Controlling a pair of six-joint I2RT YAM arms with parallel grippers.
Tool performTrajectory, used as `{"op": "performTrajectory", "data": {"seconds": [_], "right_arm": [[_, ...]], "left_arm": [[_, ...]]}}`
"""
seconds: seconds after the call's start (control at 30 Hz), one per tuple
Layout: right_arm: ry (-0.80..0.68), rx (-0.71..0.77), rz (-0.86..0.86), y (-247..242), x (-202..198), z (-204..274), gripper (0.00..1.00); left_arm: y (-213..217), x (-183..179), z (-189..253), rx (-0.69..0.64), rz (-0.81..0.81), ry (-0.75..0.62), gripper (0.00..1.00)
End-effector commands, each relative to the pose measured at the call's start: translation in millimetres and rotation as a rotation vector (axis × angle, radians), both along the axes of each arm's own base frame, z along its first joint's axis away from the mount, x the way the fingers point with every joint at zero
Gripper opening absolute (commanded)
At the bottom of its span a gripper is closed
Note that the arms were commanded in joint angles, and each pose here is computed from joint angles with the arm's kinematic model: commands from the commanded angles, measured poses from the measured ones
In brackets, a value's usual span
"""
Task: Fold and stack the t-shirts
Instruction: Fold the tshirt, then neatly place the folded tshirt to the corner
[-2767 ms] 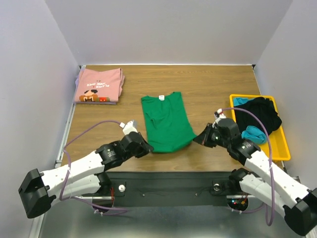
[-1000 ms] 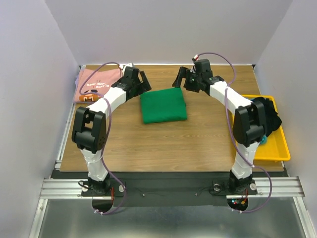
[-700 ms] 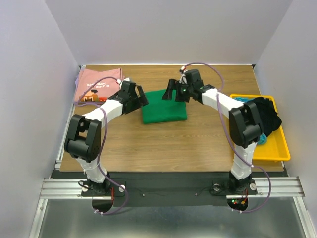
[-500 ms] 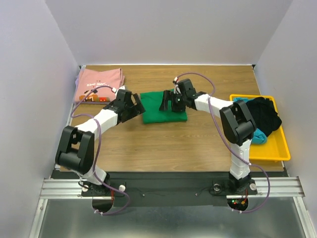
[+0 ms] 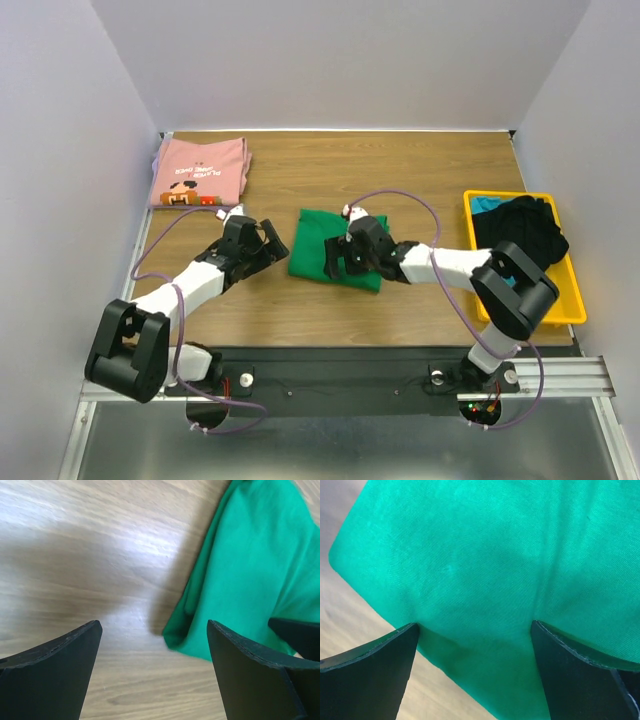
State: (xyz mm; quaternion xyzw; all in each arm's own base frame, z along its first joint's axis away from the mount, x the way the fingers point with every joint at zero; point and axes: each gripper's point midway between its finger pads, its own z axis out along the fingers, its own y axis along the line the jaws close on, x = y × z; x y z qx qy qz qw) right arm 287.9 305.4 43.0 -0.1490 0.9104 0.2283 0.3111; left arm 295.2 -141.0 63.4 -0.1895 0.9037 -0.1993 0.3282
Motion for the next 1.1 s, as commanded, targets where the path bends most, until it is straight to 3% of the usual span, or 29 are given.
{"op": "performTrajectory", "data": {"seconds": [0.0,0.1,0.27,0.4,0.6,0.73,0.8,0.87,1.0,1.03,1.07], "right_arm": [[0.085,-0.116,-0.005,-32.5,-59.3,-32.2,1.00],[0.061,-0.063,0.011,-32.5,-73.0,-13.7,1.00],[-0.101,0.123,-0.038,-35.2,-68.4,65.2,1.00],[-0.232,0.164,-0.269,-65.9,-44.7,109.4,1.00],[-0.309,0.217,-0.508,-111.2,-40.6,130.8,1.00],[-0.324,0.228,-0.523,-120.4,-45.0,132.0,1.00],[-0.327,0.229,-0.525,-123.1,-46.6,131.2,1.00],[-0.334,0.218,-0.537,-127.2,-46.2,129.2,1.00],[-0.348,0.206,-0.555,-132.1,-45.2,129.7,1.00],[-0.349,0.203,-0.557,-133.1,-45.1,129.2,1.00],[-0.352,0.201,-0.556,-133.4,-45.2,130.0,1.00]], "left_arm": [[-17.9,-0.3,21.0,-0.045,-0.059,-0.093,0.98],[-27.8,-3.1,21.9,-0.038,-0.095,-0.103,0.98],[-55.7,-10.0,15.3,-0.001,-0.189,-0.091,0.98],[-74.8,-17.4,5.0,0.042,-0.235,-0.074,0.98],[-94.9,-34.5,-21.4,0.098,-0.302,-0.005,0.98],[-101.1,-38.1,-37.6,0.144,-0.311,0.035,0.90],[-108.2,-40.9,-46.1,0.173,-0.330,0.060,0.79],[-116.8,-41.4,-52.2,0.210,-0.343,0.071,0.74],[-114.9,-43.0,-66.4,0.317,-0.316,0.131,0.52],[-112.8,-40.0,-67.7,0.347,-0.292,0.128,0.33],[-111.8,-39.4,-68.6,0.370,-0.283,0.133,0.21]]}}
